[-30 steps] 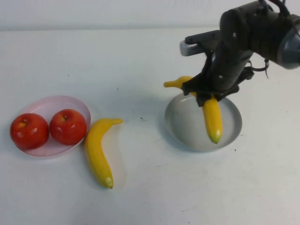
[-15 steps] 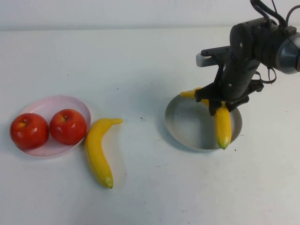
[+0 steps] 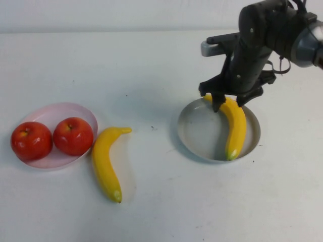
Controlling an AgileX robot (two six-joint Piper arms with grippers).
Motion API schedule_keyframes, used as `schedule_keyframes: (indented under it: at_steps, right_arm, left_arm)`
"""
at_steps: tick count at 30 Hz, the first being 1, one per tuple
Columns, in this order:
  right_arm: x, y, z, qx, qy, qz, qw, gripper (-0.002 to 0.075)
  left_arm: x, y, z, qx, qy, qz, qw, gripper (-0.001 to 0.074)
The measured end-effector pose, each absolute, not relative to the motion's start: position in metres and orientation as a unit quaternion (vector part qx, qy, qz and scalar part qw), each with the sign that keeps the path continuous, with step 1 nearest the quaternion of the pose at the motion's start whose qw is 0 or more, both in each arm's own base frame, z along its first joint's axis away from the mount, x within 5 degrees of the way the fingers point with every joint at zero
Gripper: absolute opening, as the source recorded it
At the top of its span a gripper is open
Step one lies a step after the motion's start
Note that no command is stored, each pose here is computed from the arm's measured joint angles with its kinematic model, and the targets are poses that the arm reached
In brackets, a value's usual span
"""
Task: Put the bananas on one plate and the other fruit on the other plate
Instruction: Put another type of fruit in the right plate
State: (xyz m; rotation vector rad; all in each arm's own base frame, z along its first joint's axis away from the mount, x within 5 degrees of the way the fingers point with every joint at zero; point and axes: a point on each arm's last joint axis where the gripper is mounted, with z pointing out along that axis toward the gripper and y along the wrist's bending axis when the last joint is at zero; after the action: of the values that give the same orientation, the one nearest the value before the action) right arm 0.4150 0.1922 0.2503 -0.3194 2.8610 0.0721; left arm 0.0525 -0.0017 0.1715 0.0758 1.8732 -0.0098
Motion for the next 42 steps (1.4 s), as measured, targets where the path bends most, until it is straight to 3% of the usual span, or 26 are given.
schedule_keyframes:
  at_steps: [12, 16, 30, 39, 42]
  right_arm:
    - [0.322, 0.338, 0.256, -0.277, 0.946, 0.093, 0.143, 0.0435]
    - [0.297, 0.370, 0.250, -0.305, 0.932, 0.130, 0.146, 0.0435]
    - [0.298, 0.408, 0.227, -0.322, 0.917, 0.154, 0.177, 0.0436]
    - [0.303, 0.415, 0.195, -0.328, 0.926, 0.125, 0.140, 0.0435]
    - [0.303, 0.414, 0.191, -0.329, 0.927, 0.120, 0.133, 0.0398]
  left_arm:
    - [0.052, -0.002, 0.171, 0.033, 0.805, -0.004, 0.592, 0.0001]
    - [0.052, -0.002, 0.171, 0.033, 0.805, -0.004, 0.592, 0.0001]
    - [0.052, -0.002, 0.171, 0.033, 0.805, -0.004, 0.592, 0.0001]
    - [0.052, -0.002, 0.171, 0.033, 0.805, -0.004, 0.592, 0.0001]
    - [0.052, -0.002, 0.171, 0.033, 0.805, -0.004, 0.592, 0.0001]
